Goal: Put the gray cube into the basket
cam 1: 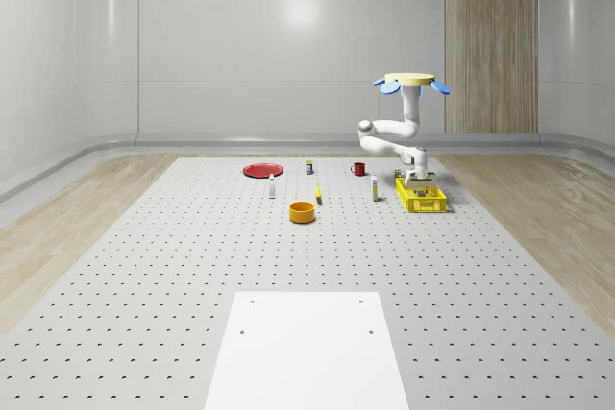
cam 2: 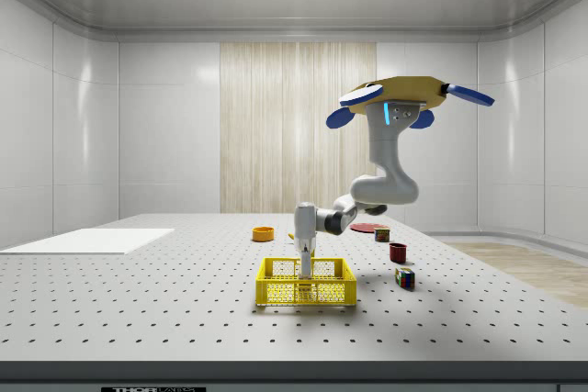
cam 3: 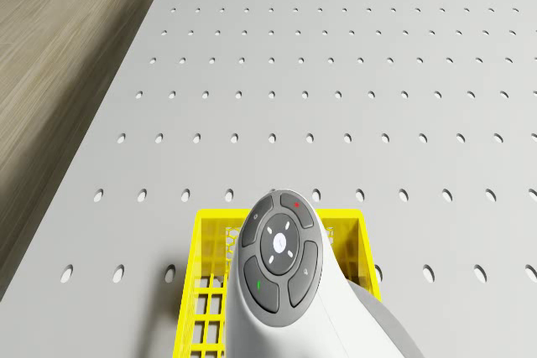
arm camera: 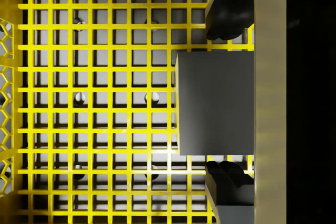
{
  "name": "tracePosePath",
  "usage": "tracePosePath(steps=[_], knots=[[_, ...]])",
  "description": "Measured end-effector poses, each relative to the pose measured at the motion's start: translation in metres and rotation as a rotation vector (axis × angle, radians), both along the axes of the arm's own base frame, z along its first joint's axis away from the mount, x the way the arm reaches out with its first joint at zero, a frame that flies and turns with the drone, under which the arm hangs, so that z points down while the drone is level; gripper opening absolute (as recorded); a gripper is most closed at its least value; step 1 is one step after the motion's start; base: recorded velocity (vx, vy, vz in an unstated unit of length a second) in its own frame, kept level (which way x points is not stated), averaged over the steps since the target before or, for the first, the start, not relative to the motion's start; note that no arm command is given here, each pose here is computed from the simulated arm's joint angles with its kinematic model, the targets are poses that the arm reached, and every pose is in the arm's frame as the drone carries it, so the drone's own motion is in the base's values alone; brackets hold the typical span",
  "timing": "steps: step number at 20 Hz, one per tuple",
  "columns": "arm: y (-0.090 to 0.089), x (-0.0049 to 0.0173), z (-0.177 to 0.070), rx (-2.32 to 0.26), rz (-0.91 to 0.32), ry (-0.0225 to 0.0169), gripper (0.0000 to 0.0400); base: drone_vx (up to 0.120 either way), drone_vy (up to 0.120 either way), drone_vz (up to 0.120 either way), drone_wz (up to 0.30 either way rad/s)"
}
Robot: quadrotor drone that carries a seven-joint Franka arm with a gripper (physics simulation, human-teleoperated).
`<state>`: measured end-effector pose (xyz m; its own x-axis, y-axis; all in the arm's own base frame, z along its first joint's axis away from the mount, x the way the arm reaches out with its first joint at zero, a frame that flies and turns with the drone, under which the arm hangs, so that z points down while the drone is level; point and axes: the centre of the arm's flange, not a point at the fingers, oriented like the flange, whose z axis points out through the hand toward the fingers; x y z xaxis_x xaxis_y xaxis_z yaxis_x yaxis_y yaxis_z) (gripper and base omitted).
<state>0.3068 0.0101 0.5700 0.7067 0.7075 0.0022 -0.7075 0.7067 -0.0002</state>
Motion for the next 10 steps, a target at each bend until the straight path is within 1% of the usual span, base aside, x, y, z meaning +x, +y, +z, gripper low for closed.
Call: tracePosePath(steps=[4,10], knots=[[0.000,0.0000,-0.011,0.000,0.000,0.0000,0.0384,0.000,0.000,0.000,0.000],[0.000,0.0000,-0.025,0.000,0.000,0.0001,0.0396,0.000,0.000,0.000,0.000]])
